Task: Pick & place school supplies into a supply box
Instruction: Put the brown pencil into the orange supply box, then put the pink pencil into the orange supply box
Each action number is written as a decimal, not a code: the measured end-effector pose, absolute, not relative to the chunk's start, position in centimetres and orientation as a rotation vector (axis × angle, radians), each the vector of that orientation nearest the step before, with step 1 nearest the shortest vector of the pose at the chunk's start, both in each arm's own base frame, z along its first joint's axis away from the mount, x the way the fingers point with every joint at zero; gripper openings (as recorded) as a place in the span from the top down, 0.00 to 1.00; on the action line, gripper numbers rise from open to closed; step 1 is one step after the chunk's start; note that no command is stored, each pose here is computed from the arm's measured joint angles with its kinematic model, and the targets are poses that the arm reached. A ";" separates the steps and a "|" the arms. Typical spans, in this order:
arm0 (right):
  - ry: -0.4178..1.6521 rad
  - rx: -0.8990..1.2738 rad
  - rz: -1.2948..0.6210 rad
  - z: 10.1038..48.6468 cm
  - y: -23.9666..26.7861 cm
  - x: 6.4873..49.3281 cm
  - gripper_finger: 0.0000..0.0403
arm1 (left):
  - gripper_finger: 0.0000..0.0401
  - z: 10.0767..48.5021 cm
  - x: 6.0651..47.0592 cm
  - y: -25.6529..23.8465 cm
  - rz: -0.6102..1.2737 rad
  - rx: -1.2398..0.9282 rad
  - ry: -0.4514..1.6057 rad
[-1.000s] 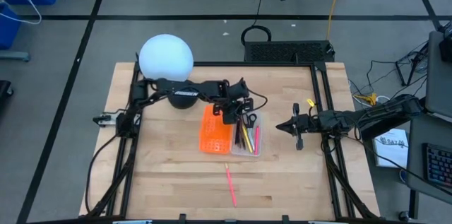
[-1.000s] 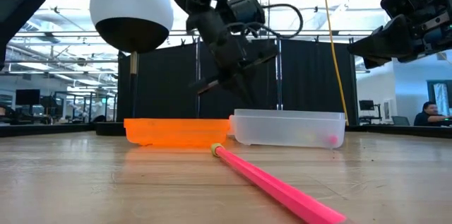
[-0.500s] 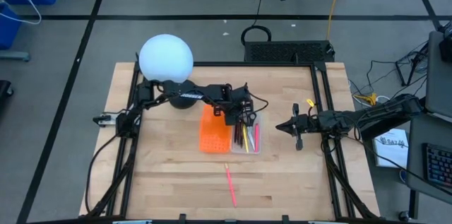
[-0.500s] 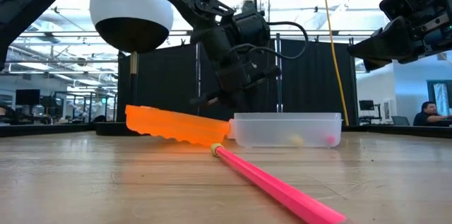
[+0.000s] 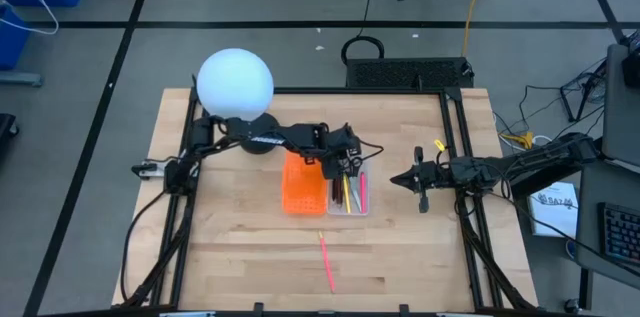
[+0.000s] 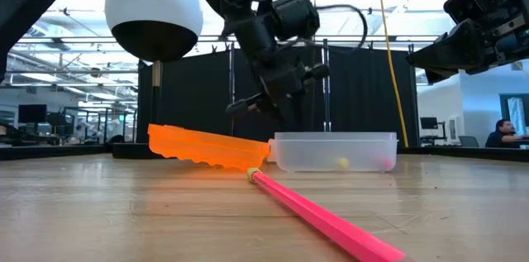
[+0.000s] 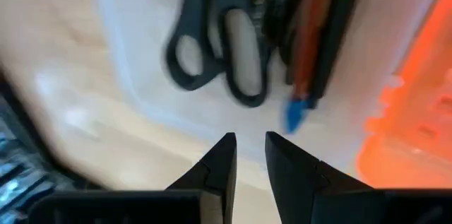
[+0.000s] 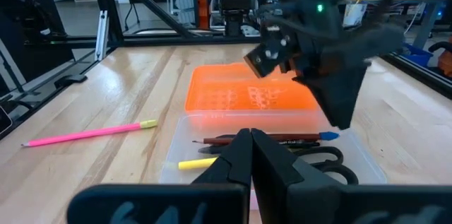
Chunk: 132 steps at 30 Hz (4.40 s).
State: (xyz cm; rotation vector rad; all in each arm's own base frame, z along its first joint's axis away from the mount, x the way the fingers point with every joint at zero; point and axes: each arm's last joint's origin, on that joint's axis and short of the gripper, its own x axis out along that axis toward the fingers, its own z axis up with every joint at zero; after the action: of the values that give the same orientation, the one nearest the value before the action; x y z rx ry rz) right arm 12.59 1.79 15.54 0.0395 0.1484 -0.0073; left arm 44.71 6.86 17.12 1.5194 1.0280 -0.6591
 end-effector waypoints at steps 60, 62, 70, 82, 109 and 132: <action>0.123 0.201 -0.038 16.2 2.2 13.6 1.00 | 0.96 16.2 15.8 1.8 0.112 0.024 -0.021; 0.116 0.203 -0.003 17.9 3.0 14.7 1.00 | 0.97 16.2 15.8 1.8 0.113 0.003 -0.022; 0.349 0.080 0.091 24.3 9.5 23.1 1.00 | 0.97 16.2 15.8 1.6 0.100 -0.005 -0.021; 0.899 0.039 -0.012 27.4 18.4 34.7 1.00 | 0.89 16.3 15.9 1.6 0.100 -0.070 -0.034; 1.189 0.657 -0.405 15.5 13.0 42.6 0.55 | 0.88 17.6 16.5 1.1 -0.076 -0.010 -0.080; 1.187 0.709 -0.468 14.5 14.5 42.3 0.57 | 0.88 17.4 16.5 1.1 -0.077 -0.039 -0.057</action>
State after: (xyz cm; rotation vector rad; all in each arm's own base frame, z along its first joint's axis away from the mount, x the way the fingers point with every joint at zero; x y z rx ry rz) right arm 42.25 14.53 14.46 0.7094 1.1869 -0.4679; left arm 16.50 1.14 17.43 -0.0393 -0.0572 -0.0765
